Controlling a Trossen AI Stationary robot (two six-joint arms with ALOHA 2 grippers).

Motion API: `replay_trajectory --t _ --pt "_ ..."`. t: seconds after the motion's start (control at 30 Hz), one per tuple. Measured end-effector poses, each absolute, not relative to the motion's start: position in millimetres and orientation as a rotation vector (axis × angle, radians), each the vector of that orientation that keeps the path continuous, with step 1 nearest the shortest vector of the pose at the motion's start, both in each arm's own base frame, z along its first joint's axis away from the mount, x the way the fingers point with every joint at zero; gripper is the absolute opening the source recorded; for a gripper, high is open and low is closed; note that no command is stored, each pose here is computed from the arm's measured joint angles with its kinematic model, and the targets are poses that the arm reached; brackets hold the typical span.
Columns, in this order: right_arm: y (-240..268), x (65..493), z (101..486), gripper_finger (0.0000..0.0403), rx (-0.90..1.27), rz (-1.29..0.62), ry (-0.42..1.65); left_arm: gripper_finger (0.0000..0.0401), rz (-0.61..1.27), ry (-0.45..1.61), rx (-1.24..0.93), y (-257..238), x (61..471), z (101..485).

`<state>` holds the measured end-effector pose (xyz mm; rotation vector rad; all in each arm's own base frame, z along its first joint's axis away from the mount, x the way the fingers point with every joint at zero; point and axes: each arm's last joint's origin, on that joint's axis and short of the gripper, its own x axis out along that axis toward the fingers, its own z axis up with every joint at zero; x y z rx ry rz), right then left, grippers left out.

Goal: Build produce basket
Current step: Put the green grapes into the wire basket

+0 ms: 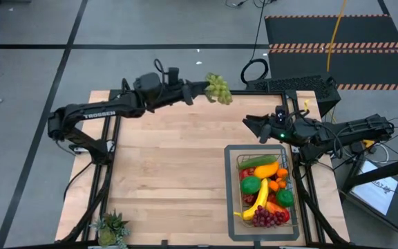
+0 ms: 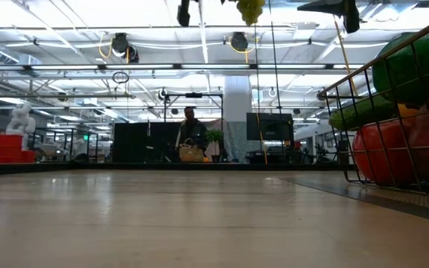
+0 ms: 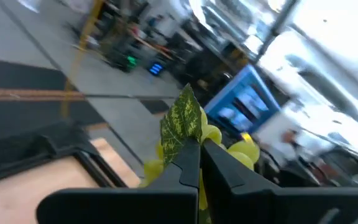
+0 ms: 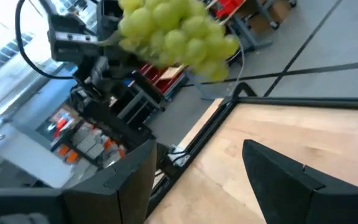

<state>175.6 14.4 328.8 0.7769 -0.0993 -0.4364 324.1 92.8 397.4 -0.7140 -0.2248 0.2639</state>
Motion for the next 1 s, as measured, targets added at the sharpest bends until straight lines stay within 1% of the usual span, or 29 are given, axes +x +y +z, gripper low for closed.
replay_trajectory --t 0.13,0.23,0.4,0.63,0.83,1.0 --pt "15 177 333 0.0235 0.808 -0.384 -0.132 0.0003 0.370 -0.300 -0.718 84 324 416" --pt "16 181 338 0.0235 0.850 -0.362 -0.188 0.0003 0.382 -0.345 -0.740 82 322 426" --pt "18 193 346 0.0235 0.817 -0.321 -0.294 0.0003 0.360 -0.383 -0.852 82 322 429" --pt "18 219 349 0.0235 0.676 -0.317 -0.438 0.0003 0.311 -0.433 -1.010 80 326 428" --pt "14 228 351 0.0235 0.602 -0.358 -0.532 0.0003 0.312 -0.425 -0.968 78 326 429" --pt "13 229 376 0.0235 0.396 -0.414 -0.499 0.0003 0.297 -0.412 -0.988 78 327 427"
